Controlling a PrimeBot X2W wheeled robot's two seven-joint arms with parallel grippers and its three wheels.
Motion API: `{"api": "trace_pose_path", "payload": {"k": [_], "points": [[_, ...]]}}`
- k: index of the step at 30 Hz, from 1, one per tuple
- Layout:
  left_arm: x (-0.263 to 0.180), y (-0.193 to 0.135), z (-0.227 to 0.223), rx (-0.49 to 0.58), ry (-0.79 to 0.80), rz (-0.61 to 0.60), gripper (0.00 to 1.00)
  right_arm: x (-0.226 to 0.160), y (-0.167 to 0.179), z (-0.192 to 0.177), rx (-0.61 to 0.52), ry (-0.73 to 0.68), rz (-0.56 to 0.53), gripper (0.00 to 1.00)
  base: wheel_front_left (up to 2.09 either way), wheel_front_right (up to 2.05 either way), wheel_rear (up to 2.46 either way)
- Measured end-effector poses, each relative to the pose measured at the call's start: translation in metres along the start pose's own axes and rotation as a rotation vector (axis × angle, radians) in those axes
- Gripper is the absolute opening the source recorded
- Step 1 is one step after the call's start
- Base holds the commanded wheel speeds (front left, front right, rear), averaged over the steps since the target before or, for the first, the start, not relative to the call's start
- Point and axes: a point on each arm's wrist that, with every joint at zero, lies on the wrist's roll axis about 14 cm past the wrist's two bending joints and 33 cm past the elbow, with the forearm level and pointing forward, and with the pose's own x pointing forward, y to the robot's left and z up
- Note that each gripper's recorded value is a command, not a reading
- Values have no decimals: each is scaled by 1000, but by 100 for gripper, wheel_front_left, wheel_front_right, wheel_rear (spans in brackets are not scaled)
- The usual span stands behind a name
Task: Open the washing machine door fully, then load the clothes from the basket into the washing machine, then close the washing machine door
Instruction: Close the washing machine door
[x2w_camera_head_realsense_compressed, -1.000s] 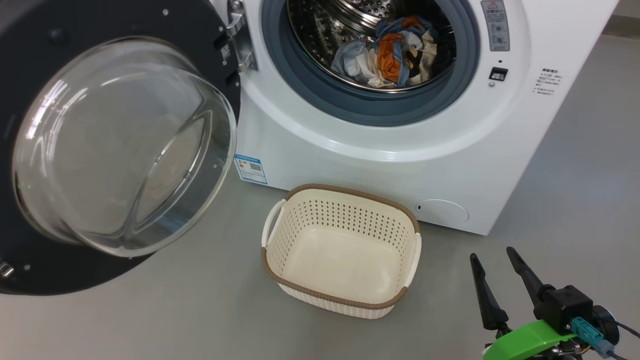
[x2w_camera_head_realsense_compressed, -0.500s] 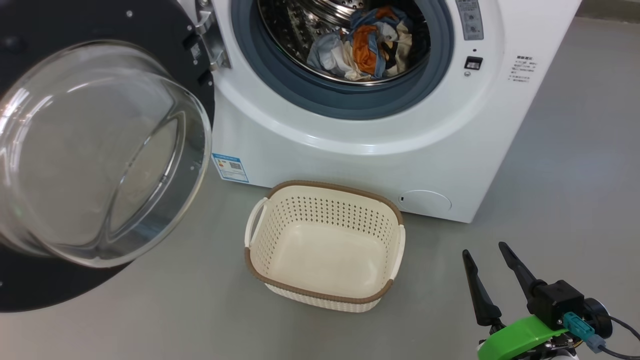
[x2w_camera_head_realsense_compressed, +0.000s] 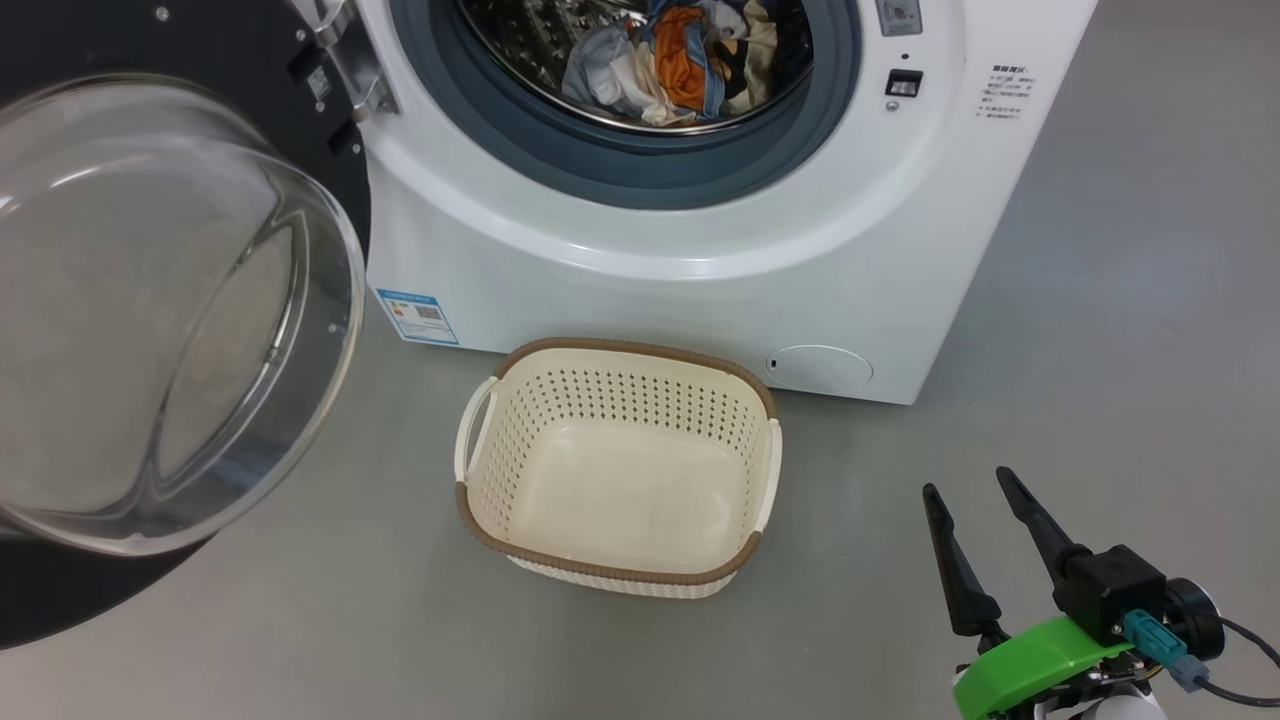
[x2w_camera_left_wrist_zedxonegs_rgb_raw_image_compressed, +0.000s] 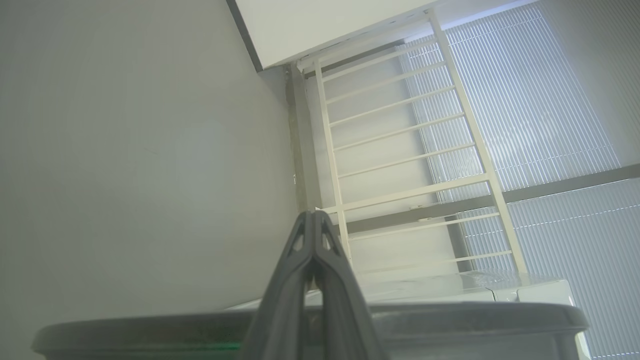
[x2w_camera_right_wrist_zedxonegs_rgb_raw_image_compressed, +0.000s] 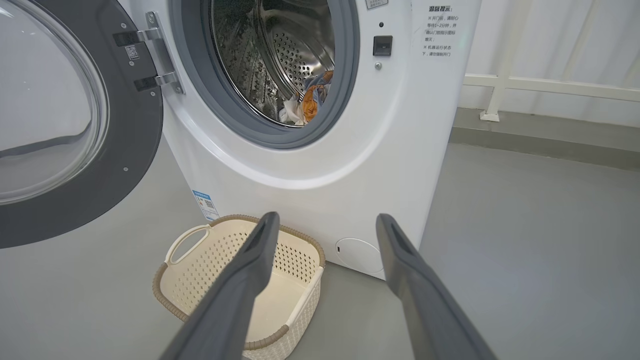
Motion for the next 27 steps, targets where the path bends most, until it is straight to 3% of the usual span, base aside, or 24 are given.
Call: {"api": "trace_pose_path", "payload": {"k": [27], "points": [[-12,2,-24,-27,269,-5,0,11,11,-9,16,19,35,100,0,0,0]]}}
